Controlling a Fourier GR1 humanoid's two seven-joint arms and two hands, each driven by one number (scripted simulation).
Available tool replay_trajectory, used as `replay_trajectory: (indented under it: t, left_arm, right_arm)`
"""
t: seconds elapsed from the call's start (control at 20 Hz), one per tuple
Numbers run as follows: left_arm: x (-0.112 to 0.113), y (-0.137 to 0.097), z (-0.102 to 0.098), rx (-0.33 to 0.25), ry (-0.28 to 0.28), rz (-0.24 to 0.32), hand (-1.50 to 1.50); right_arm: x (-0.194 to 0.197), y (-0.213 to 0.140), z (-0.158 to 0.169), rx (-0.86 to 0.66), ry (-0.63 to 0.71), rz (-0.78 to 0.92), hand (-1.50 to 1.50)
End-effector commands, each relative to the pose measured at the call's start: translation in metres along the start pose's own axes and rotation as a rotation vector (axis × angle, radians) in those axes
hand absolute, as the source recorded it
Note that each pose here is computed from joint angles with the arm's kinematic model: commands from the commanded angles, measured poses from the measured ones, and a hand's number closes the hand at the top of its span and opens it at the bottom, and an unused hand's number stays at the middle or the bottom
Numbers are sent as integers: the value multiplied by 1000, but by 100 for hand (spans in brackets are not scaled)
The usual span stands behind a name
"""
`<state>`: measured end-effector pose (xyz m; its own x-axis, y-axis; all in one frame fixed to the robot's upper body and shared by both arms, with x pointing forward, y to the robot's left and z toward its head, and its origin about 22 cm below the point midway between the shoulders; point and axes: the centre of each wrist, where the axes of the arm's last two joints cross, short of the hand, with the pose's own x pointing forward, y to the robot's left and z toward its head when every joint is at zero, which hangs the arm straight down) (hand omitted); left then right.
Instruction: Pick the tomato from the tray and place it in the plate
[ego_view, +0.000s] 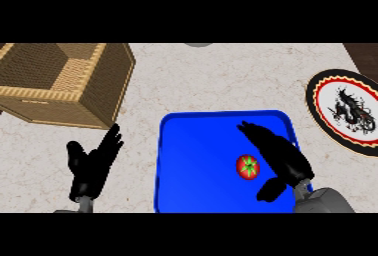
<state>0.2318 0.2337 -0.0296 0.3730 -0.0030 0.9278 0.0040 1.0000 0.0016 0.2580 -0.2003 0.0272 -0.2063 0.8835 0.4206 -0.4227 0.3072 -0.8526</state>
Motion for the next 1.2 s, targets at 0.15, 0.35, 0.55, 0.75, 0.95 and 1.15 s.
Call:
replay_trajectory:
  t: [0.15, 0.35, 0.55, 0.75, 0.95, 1.15]
  left_arm:
    - [-4, 20, 0, 10, -8, -7, 0]
    - [-23, -6, -3, -13, 7, -8, 0]
    - [2, 12, -4, 9, 1, 6, 0]
    - [0, 4, -4, 3, 1, 1, 0]
    - [-10, 9, 1, 0, 12, 0, 0]
    - [1, 7, -4, -6, -12, -4, 0]
  right_arm:
    - [-1, 31, -11, 54, 9, 44, -150]
    - [3, 28, -13, 72, 2, 42, -150]
    - [-5, 52, -26, 95, -71, 167, 150]
    - [4, 48, -34, 59, -67, 166, 150]
    - [-4, 28, -15, -1, -92, 186, 150]
    - [-16, -4, -60, -240, 522, -72, 150]
